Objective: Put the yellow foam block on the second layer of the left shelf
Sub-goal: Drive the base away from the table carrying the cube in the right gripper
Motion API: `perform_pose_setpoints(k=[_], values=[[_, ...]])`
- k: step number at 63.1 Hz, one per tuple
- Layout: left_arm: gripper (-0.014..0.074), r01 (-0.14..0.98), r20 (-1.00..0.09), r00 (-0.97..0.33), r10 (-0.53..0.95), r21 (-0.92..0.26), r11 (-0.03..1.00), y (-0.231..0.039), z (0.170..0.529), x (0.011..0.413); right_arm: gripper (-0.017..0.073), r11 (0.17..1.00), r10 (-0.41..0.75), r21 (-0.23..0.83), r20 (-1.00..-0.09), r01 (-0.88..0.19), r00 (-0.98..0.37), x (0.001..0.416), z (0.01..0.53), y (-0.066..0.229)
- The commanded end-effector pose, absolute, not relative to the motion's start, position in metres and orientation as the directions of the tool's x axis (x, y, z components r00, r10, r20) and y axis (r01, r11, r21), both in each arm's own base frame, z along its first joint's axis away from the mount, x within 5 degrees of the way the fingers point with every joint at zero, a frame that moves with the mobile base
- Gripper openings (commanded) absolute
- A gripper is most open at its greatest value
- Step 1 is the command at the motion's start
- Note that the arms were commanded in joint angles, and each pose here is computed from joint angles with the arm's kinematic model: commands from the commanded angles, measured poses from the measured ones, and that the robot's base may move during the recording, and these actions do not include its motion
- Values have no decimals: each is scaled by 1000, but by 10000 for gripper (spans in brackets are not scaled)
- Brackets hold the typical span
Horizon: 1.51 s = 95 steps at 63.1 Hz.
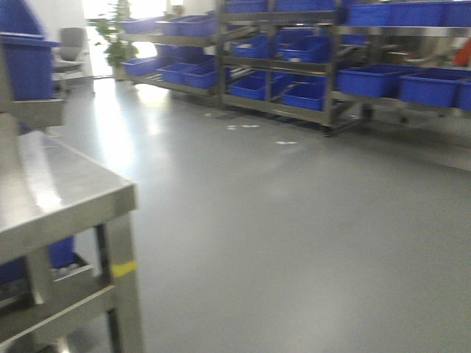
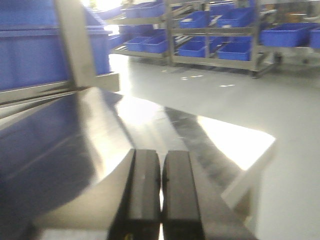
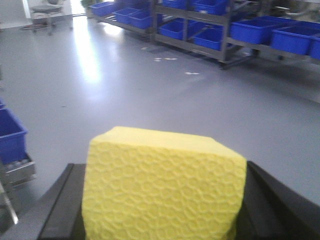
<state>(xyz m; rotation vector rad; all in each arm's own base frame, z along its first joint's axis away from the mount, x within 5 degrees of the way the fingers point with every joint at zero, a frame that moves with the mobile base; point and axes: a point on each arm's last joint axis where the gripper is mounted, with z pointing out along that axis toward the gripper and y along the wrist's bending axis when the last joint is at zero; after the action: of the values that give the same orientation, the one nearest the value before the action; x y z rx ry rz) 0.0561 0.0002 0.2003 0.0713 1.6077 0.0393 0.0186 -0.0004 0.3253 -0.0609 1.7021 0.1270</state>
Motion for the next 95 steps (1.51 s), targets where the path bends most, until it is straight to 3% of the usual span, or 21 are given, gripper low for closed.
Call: perform_pose_setpoints(k=[1,95], values=[[136,43,-998,34,62,63,997,-2,200,56,344,992,37,40,-999,-117,-28,18,342,0],[136,43,-998,34,62,63,997,-2,200,56,344,992,37,40,-999,-117,-26,18,342,0]])
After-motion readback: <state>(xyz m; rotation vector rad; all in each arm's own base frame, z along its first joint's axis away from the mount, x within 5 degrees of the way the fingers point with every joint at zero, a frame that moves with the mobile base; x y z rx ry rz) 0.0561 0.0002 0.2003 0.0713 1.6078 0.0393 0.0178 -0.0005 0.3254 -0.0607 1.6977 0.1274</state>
